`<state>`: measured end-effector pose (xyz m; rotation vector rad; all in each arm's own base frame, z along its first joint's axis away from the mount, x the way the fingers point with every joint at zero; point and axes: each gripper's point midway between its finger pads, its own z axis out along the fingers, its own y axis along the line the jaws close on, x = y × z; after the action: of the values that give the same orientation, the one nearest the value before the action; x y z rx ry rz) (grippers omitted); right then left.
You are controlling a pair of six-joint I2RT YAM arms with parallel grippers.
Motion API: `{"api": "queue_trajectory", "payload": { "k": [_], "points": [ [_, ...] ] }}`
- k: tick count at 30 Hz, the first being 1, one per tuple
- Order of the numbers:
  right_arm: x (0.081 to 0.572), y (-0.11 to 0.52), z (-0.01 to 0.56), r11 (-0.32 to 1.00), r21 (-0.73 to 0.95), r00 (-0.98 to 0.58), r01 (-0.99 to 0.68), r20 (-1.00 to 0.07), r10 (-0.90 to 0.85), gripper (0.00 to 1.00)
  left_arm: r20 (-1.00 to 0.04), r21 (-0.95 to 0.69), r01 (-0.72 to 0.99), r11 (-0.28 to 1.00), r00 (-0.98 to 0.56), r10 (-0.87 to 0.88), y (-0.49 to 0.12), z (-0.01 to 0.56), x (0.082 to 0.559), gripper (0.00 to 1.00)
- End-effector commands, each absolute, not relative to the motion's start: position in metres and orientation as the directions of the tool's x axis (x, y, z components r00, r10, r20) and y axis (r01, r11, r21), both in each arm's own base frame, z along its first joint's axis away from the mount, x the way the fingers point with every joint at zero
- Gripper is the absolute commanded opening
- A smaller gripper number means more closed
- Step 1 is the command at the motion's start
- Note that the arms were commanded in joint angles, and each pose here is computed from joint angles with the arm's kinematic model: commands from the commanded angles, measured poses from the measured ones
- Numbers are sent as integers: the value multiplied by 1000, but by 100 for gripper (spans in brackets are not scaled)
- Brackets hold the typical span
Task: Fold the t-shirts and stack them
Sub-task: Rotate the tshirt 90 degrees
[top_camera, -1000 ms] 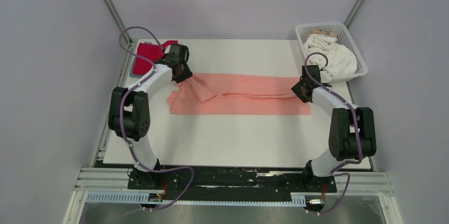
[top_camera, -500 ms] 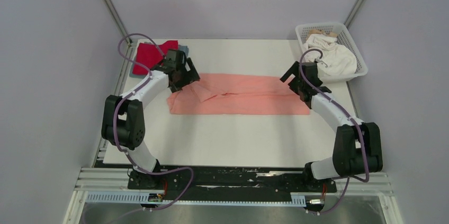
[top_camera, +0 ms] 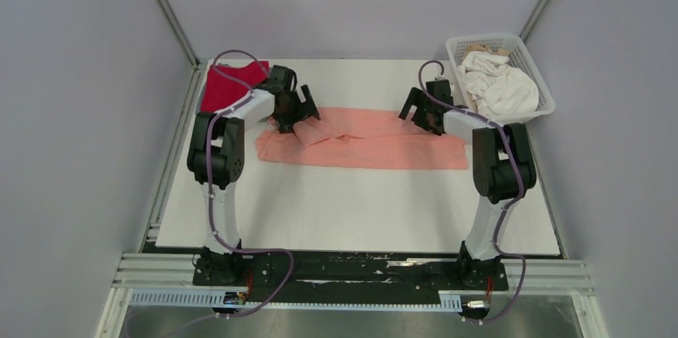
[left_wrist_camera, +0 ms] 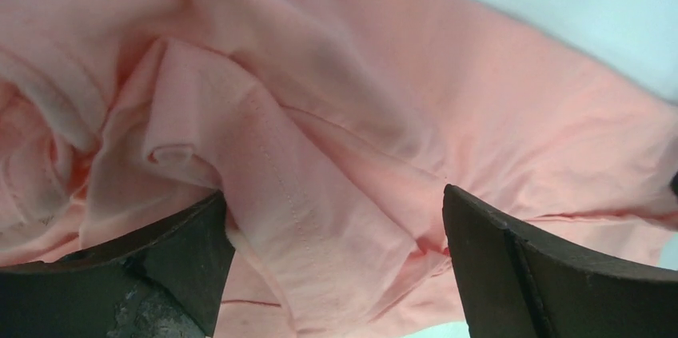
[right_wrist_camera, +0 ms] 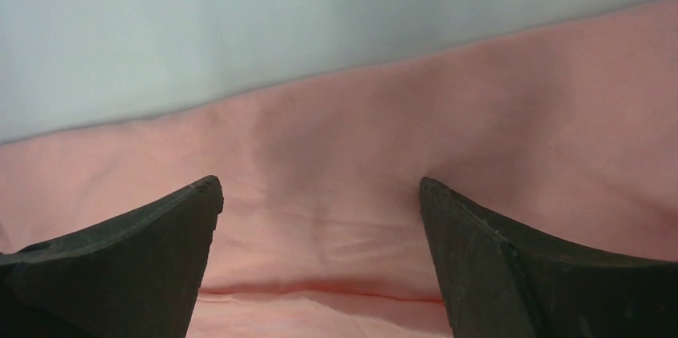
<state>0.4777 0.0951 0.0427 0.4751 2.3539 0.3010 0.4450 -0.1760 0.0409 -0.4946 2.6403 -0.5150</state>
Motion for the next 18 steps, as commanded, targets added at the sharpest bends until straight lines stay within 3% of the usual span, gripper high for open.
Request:
{"api": "queue_trajectory", "payload": {
  "k": [1, 8, 9, 10, 14, 18],
  "points": [
    [421, 101, 24, 884, 361, -767, 297, -461, 446, 100, -272, -388, -210, 897, -904, -330, -186, 20, 461, 100],
    [279, 134, 5, 867, 421, -896, 267, -223, 384, 100, -239, -467, -43, 883, -956, -173, -221, 14, 509, 100],
    [259, 145, 5, 865, 442, -917, 237, -192, 349, 100, -280, -479, 4, 878, -949, -148, -227, 19, 525, 100],
    [239, 160, 8, 854, 485, -941, 188, -162, 299, 100, -275, -475, 4, 880, -951, -144, -227, 21, 527, 100],
    [163, 225, 21, 767, 632, -993, -114, -88, -74, 100, -435, -517, 155, 842, -894, -103, -237, 44, 557, 100],
    [119, 264, 19, 696, 673, -953, -251, -46, -299, 100, -502, -537, 207, 818, -857, -112, -240, 65, 579, 100]
  ]
}}
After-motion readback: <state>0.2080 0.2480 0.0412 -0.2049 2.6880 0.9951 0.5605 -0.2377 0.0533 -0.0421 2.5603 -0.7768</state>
